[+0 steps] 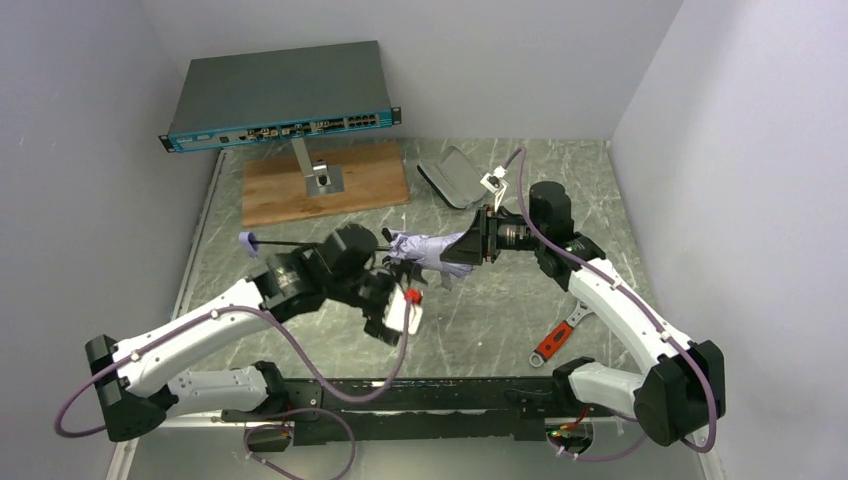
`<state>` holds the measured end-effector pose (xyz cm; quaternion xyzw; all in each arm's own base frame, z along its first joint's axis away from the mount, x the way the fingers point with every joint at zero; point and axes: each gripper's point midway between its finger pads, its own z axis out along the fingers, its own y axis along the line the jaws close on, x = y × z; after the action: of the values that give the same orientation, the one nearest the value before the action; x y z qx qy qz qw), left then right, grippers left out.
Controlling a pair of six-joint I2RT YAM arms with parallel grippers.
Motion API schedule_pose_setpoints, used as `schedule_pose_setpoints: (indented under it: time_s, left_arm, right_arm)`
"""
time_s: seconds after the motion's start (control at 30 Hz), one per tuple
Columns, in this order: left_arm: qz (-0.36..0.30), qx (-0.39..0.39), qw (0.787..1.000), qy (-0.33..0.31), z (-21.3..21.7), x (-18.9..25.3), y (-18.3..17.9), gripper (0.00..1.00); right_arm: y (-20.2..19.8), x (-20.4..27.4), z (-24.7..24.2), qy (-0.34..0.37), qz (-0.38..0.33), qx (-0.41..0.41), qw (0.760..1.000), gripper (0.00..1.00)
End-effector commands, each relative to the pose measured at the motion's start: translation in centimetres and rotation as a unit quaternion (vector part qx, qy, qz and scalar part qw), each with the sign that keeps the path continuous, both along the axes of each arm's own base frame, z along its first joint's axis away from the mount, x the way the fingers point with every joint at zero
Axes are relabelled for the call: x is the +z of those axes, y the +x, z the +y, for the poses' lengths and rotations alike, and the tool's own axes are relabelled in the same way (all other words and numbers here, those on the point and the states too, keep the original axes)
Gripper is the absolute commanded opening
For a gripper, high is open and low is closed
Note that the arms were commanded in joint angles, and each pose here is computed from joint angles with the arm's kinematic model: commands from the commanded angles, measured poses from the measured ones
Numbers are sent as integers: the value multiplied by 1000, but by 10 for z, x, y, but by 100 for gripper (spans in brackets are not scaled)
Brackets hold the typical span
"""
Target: Open the umbrella
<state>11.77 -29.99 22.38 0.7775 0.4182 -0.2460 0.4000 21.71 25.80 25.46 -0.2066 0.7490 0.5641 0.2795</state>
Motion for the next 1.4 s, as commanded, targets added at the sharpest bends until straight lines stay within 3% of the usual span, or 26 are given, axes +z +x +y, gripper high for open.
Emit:
schedule_pose_setpoints:
  time_s: [0.0, 0.13, 0.27, 0.33, 0.43, 0.5, 0.77, 0.83, 0.9, 1.0, 1.13, 1.27, 1.37]
  left_arm:
    - [72, 62, 994, -51, 17, 58, 10, 90]
    - [64, 173, 982, -44, 45, 57, 59, 85]
    - [58, 225, 972, -13, 69, 39, 80, 70]
    - [63, 238, 969, 0, 80, 31, 83, 70]
    - [58, 268, 962, 2, 92, 21, 89, 79]
    - [49, 282, 958, 9, 98, 12, 94, 81]
    - [34, 298, 953, 46, 109, -6, 104, 68]
    - [51, 282, 958, 17, 105, 14, 95, 71]
    - [71, 287, 954, -45, 100, 46, 89, 83]
    - [104, 342, 920, -159, 101, 98, 94, 99]
    - [153, 393, 875, -237, 115, 147, 109, 100]
    - [249, 360, 844, -310, 121, 191, 98, 100]
    - [254, 304, 854, -337, 126, 220, 74, 100]
  right_arm:
    - [-2, 31, -3, 15, -87, 4, 996, 0]
    - [-11, 29, -8, -2, -114, 20, 993, 0]
    - [-21, 33, -10, 2, -124, 38, 992, 0]
    - [-22, 36, -11, 3, -132, 34, 991, 0]
    - [-22, 41, -13, 0, -140, 26, 990, 0]
    - [-26, 46, -13, 5, -139, 36, 990, 0]
    - [-52, 48, -19, 3, -160, 88, 983, 0]
    - [-47, 46, -21, -13, -168, 68, 983, 0]
    - [-36, 49, -25, -26, -185, 32, 982, 0]
    - [-14, 62, -33, -24, -204, -44, 978, 0]
    - [0, 108, -39, 26, -245, -117, 962, 0]
    - [-14, 164, -40, 71, -320, -107, 939, 0]
    - [-36, 190, -35, 93, -368, -49, 924, 0]
